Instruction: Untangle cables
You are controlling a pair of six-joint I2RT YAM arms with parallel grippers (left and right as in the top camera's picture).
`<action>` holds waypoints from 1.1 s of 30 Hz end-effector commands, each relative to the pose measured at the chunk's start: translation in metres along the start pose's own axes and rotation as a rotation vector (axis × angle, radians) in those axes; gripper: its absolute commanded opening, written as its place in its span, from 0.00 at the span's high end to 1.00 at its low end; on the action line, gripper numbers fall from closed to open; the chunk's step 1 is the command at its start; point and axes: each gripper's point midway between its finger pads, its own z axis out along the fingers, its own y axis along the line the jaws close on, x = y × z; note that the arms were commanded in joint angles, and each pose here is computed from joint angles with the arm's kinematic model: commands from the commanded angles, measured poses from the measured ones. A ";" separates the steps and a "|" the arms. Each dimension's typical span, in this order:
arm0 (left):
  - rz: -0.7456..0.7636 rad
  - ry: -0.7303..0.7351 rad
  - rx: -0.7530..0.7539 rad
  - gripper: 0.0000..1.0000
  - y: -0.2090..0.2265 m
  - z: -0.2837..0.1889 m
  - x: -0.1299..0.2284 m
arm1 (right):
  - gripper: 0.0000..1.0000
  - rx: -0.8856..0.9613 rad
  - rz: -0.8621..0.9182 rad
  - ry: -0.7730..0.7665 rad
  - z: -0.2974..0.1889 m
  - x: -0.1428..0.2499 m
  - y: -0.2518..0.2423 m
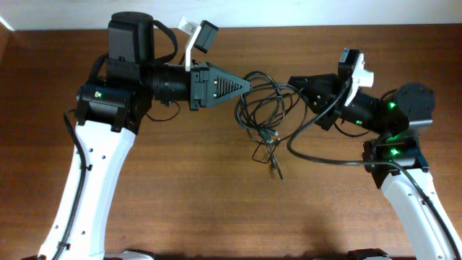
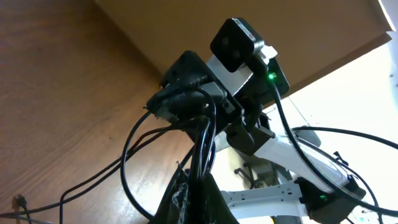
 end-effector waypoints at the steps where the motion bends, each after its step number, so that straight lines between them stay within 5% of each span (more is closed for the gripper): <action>1: 0.004 -0.010 -0.020 1.00 0.000 0.000 -0.005 | 0.96 0.099 0.137 -0.046 -0.001 -0.013 -0.017; 18: -0.014 -0.075 -0.083 0.99 0.019 -0.027 -0.017 | 0.96 0.782 0.413 0.071 -0.052 0.062 -0.118; 33: -0.014 -0.077 -0.092 0.96 0.021 -0.028 -0.017 | 0.96 1.123 0.433 0.143 -0.103 0.092 -0.145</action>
